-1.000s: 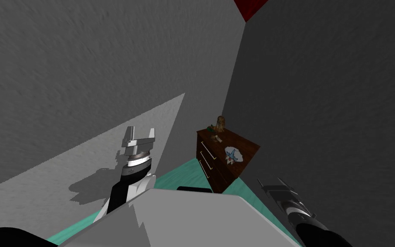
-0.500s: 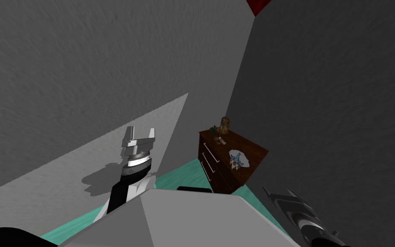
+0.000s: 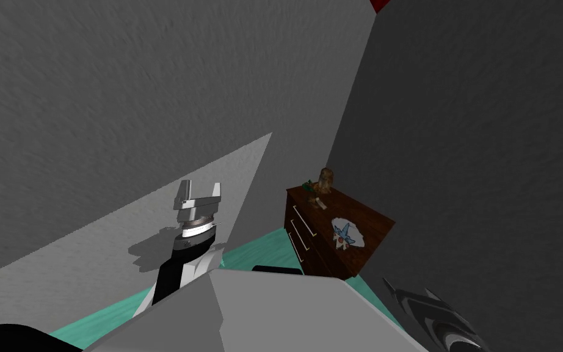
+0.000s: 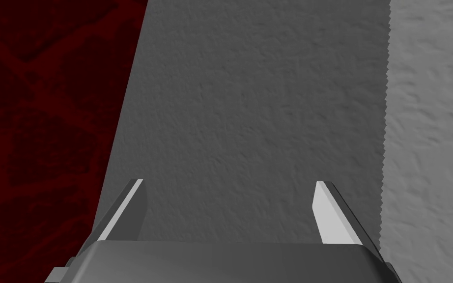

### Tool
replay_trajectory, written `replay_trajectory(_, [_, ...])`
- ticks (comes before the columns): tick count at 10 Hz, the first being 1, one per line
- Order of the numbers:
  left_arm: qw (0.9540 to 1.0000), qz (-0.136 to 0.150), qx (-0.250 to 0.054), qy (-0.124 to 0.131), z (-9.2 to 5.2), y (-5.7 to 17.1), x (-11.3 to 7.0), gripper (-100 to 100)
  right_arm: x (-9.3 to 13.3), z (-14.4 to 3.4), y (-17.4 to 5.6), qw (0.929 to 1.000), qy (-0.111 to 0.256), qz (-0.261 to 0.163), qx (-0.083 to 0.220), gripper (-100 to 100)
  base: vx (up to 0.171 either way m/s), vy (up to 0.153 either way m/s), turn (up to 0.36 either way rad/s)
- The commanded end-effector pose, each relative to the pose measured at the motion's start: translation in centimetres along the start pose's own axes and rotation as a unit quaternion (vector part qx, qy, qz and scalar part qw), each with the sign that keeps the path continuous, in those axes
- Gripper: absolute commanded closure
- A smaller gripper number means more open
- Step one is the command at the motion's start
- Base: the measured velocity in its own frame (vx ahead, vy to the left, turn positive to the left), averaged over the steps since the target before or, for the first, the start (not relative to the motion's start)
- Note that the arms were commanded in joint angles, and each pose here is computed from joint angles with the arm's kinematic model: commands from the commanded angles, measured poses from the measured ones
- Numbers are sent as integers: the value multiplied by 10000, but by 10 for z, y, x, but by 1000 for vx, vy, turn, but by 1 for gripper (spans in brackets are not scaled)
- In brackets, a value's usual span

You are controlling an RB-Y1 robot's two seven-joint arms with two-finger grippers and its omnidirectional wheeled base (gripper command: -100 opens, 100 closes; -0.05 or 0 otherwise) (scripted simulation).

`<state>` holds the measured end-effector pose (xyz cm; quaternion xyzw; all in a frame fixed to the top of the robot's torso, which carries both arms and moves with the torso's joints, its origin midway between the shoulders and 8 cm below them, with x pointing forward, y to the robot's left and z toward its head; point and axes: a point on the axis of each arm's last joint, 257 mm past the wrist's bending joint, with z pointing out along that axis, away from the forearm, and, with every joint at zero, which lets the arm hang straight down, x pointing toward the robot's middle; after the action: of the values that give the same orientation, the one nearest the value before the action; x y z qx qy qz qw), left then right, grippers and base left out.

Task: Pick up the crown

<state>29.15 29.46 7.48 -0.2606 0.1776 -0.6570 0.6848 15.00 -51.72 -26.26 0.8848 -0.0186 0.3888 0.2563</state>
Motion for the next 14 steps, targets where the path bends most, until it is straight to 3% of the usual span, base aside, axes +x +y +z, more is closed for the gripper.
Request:
replay_trajectory(1, [10000,0,0,0,0,0,0,0,-18,-11,6,9990,-322,305,19,-100,52,25,200])
replay_trajectory(6, [10000,0,0,0,0,0,0,0,-41,-23,9,9924,-743,984,41,-100,47,4,78])
replay_trajectory(7, [10000,0,0,0,0,0,0,0,-57,-35,12,9870,-1046,1223,36,-100,53,10,188])
replay_trajectory(9, [10000,0,0,0,0,0,0,0,-60,-35,11,9837,-1092,1426,27,-100,45,2,52])
replay_trajectory(10, [10000,0,0,0,0,0,0,0,-74,-48,14,9766,-1374,1653,9,-100,50,13,207])
replay_trajectory(12, [10000,0,0,0,0,0,0,0,-76,-49,13,9722,-1430,1855,-5,-100,42,-5,38])
replay_trajectory(13, [10000,0,0,0,0,0,0,0,-89,-62,15,9634,-1696,2078,-33,-100,59,2,176])
replay_trajectory(14, [10000,0,0,0,0,0,0,0,-92,-64,14,9595,-1754,2204,-42,-100,61,3,126])
